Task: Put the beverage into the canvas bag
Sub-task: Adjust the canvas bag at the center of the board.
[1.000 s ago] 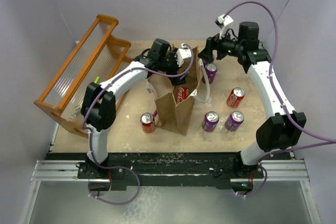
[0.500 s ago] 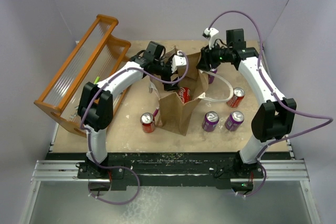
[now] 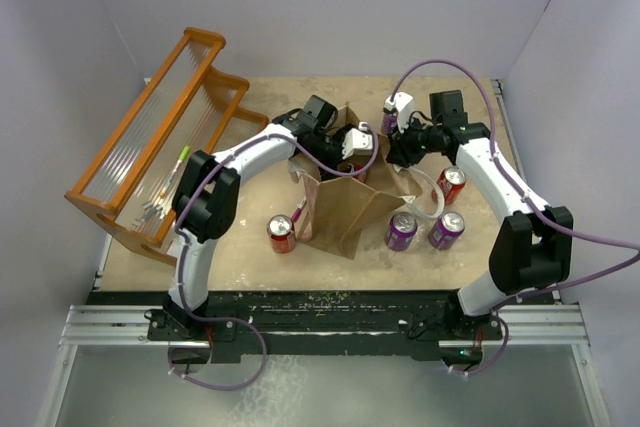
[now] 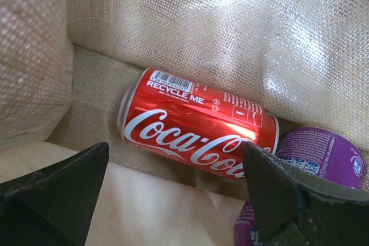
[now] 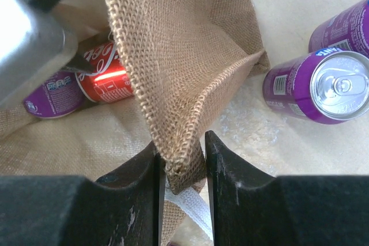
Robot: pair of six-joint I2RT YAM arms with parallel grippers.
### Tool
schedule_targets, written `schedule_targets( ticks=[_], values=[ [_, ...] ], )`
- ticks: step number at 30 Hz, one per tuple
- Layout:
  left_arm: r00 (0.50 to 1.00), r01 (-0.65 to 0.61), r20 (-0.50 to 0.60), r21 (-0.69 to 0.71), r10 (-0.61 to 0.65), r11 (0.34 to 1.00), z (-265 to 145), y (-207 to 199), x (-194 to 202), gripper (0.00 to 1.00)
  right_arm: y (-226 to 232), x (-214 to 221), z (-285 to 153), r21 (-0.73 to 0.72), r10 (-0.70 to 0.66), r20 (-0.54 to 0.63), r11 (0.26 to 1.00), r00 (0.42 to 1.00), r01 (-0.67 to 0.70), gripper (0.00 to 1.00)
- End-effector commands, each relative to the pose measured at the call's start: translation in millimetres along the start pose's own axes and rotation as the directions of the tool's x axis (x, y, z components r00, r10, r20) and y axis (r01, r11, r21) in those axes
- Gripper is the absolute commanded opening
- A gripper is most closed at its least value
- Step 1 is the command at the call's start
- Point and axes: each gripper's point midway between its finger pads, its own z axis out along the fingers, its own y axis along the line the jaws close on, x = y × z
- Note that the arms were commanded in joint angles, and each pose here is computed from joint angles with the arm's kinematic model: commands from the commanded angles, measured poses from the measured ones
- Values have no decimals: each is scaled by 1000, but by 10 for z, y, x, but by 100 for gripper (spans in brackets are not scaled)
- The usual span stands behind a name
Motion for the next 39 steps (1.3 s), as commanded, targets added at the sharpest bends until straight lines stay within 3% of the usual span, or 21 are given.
schedule_targets(
  ticks=[1,9,14,22,28,34,39],
  values=[
    [999,-44,-19,30,45,999,178,-144,182,99,-26,121,51,12,-25,-12,1000,1000,26,32],
    [974,-223,60,118,217,968,-113,-550,67,99,104,45,101,-67,-7,45,998,999,10,29],
    [960,-277,79,94,270,956,-311,-539,-148,99,65,-85,49,-60,40,89,998,995,-35,31],
    [957,-244,178,63,230,968,-711,-413,-808,99,108,-440,-216,-90,29,168,996,985,-14,58],
    [945,-247,244,104,216,963,-1077,-695,-1138,100,195,-600,-462,-59,-26,244,997,969,41,69],
    [936,-250,285,126,206,960,-1368,-1031,-1347,95,276,-951,-900,18,-79,340,997,937,78,68],
    [938,-264,281,193,205,945,-1427,-1285,-1259,92,584,-1163,-1140,-23,-87,406,994,910,106,64]
  ],
)
